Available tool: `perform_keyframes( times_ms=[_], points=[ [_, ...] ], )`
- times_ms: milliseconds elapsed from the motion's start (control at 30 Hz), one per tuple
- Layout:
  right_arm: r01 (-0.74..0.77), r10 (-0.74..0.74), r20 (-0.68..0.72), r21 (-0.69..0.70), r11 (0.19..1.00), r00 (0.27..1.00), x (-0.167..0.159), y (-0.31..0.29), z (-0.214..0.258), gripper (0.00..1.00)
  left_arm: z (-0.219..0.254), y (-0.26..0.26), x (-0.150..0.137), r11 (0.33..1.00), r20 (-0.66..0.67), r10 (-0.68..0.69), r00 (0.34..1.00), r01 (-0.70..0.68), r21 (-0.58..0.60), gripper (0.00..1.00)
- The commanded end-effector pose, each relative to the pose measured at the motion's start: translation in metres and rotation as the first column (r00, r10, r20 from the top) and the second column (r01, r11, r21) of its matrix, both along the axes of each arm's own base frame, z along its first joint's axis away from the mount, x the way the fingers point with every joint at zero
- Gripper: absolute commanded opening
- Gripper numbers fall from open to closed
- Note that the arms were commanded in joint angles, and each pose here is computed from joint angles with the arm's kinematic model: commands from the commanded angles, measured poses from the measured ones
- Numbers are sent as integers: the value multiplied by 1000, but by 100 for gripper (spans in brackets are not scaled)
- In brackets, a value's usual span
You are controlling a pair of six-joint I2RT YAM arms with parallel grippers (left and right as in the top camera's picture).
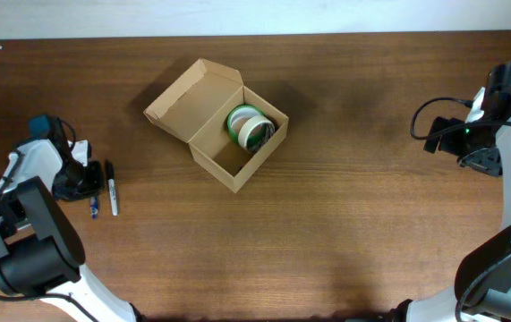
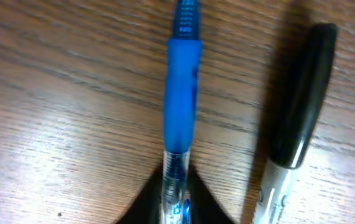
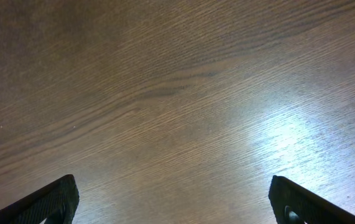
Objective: Pack container
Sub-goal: 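Grasp the blue pen with the left gripper, then carry the blue pen into the box and lower it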
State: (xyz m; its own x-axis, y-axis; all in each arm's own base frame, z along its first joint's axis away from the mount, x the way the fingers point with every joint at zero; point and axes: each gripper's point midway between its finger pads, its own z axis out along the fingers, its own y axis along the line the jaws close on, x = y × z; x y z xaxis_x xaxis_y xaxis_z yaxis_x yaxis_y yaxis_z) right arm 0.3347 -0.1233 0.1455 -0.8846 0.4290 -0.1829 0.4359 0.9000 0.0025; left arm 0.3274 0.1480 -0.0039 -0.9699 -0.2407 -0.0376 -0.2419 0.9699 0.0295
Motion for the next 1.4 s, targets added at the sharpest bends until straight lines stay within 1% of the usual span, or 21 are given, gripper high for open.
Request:
perform_keyframes(
  times_ms=[0, 100, 133, 167, 367, 400, 467, 600, 733, 833, 933, 967, 1000, 1100, 1167, 1367],
  points=[
    [10, -10, -6, 6, 1000, 1000, -1, 0, -3, 99, -22, -8, -8, 999, -50, -3, 999, 0, -51, 8],
    [10, -10, -6, 6, 1000, 1000, -1, 0, -3, 99, -23, -7, -8, 999, -51, -3, 999, 0, -49, 7],
    [10, -10, -6, 6, 1000, 1000, -1, 0, -3, 99, -23, -7, -8, 999, -51, -3, 999, 1, -49, 3],
    [10, -10, -6, 6, 1000, 1000, -1, 0, -3, 99, -23, -7, -8, 999, -51, -3, 999, 1, -49, 2],
    [10, -10, -6, 6, 1000, 1000, -1, 0, -3, 99, -13, -12, -7, 997, -65, 3, 998, -9, -81, 2],
    [10, -10, -6, 6, 1000, 1000, -1, 0, -3, 99, 0, -14, -1, 994, -56, 4, 998, -10, -104, 2],
    [10, -10, -6, 6, 1000, 1000, -1, 0, -3, 99, 18, -12, 8, 994, -45, 5, 999, -10, -106, 2],
    [10, -10, -6, 6, 1000, 1000, -1, 0, -3, 99, 77, -5, 40, 998, 32, -17, 999, 18, -61, 2],
    [11, -11, -6, 6, 1000, 1000, -1, 0, -3, 99, 156, -16, 78, 994, 163, -105, 981, 107, -2, 2],
    [11, -11, -6, 6, 1000, 1000, -1, 0, -3, 99, 217, -43, 101, 973, 268, -230, 936, 220, 65, 2],
    [10, -10, -6, 6, 1000, 1000, -1, 0, -3, 99, 265, -84, 114, 944, 357, -330, 874, 308, 118, 2],
    [10, -10, -6, 6, 1000, 1000, -1, 0, -3, 99, 287, -119, 118, 916, 395, -401, 827, 377, 141, 2],
    [11, -11, -6, 6, 1000, 1000, -1, 0, -3, 99, 292, -137, 118, 899, 404, -435, 805, 412, 147, 2],
    [10, -10, -6, 6, 1000, 1000, -1, 0, -3, 99, 292, -195, 112, 838, 393, -537, 747, 528, 142, 2],
    [11, -11, -6, 6, 1000, 1000, -1, 0, -3, 99, 283, -228, 106, 789, 363, -601, 711, 600, 131, 2],
    [10, -10, -6, 6, 1000, 1000, -1, 0, -3, 99, 249, -292, 98, 681, 280, -724, 631, 719, 140, 2]
  ],
)
